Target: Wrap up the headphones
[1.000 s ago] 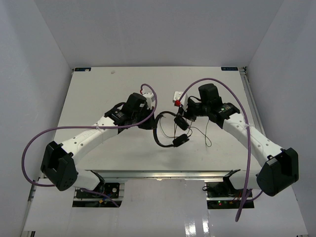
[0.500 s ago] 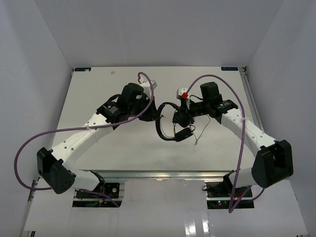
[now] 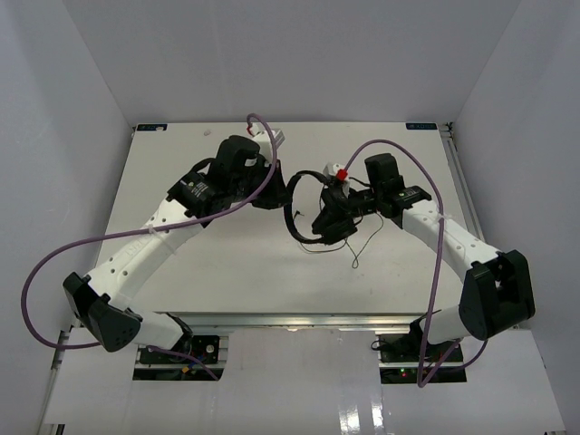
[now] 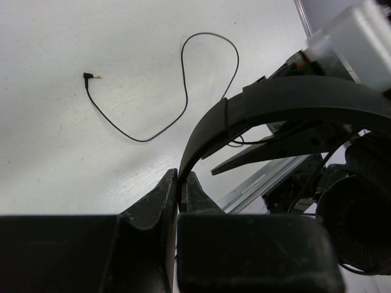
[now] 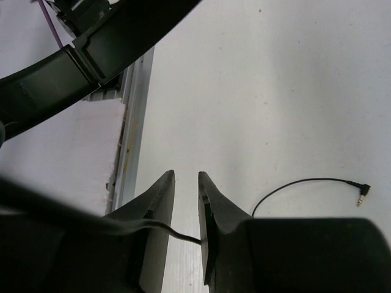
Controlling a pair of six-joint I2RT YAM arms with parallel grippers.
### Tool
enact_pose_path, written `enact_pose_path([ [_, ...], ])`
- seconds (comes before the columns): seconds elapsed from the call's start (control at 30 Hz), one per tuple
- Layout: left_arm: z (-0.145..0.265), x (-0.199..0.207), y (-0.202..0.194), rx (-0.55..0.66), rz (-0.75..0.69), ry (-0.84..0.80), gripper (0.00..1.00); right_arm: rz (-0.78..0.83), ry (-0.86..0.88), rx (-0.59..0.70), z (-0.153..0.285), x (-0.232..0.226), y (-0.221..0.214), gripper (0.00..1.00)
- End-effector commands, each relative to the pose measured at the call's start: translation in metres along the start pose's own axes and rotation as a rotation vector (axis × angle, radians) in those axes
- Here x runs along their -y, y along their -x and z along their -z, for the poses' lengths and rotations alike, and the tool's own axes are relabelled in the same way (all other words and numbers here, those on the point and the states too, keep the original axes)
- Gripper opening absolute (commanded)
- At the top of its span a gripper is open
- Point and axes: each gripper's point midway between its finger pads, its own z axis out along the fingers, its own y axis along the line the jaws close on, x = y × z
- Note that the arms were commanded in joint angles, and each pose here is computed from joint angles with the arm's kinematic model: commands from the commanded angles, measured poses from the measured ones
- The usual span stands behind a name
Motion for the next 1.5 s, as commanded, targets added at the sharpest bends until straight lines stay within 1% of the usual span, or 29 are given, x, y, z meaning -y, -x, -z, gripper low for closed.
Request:
enact_pose_path([
  [0.0,0.023,0.025,0.048,0.144,0.02,-0.057,0.0,-0.005,0.067,0.031,-0.005,-0.007,0.0,0.32],
  [0.13,0.028,0.029,0.055,0.159,0.021,-0.068,0.0,-0.005,0.085,0.038,-0.005,-0.01,-0.001,0.36],
  [0.27,0.032,0.032,0.06,0.174,0.024,-0.071,0.0,-0.006,0.11,0.049,-0.005,-0.017,-0.002,0.37],
  [0.5,0.051,0.037,0.079,0.246,0.028,-0.07,0.0,-0.016,0.151,0.069,-0.003,-0.028,-0.007,0.37],
  [0.73,0.079,0.043,0.115,0.349,0.036,-0.042,0.0,-0.024,0.174,0.092,-0.002,-0.038,-0.016,0.46],
  [0.83,0.091,0.047,0.132,0.392,0.036,-0.044,0.0,-0.009,0.174,0.104,-0.002,-0.042,-0.02,0.46],
  [0.97,0.097,0.033,0.153,0.45,0.043,0.02,0.0,0.029,0.184,0.128,0.0,-0.049,-0.019,0.46],
  [1.1,0.102,0.023,0.169,0.495,0.057,0.048,0.0,0.056,0.189,0.154,0.004,-0.062,-0.018,0.45],
  [1.27,0.104,-0.004,0.186,0.546,0.111,0.113,0.0,0.085,0.167,0.16,0.007,-0.068,-0.018,0.42],
  [1.37,0.101,-0.018,0.194,0.565,0.144,0.143,0.0,0.108,0.123,0.157,0.008,-0.065,-0.017,0.36],
  [1.47,0.094,-0.029,0.204,0.584,0.173,0.16,0.0,0.113,0.065,0.139,0.01,-0.059,-0.016,0.25],
])
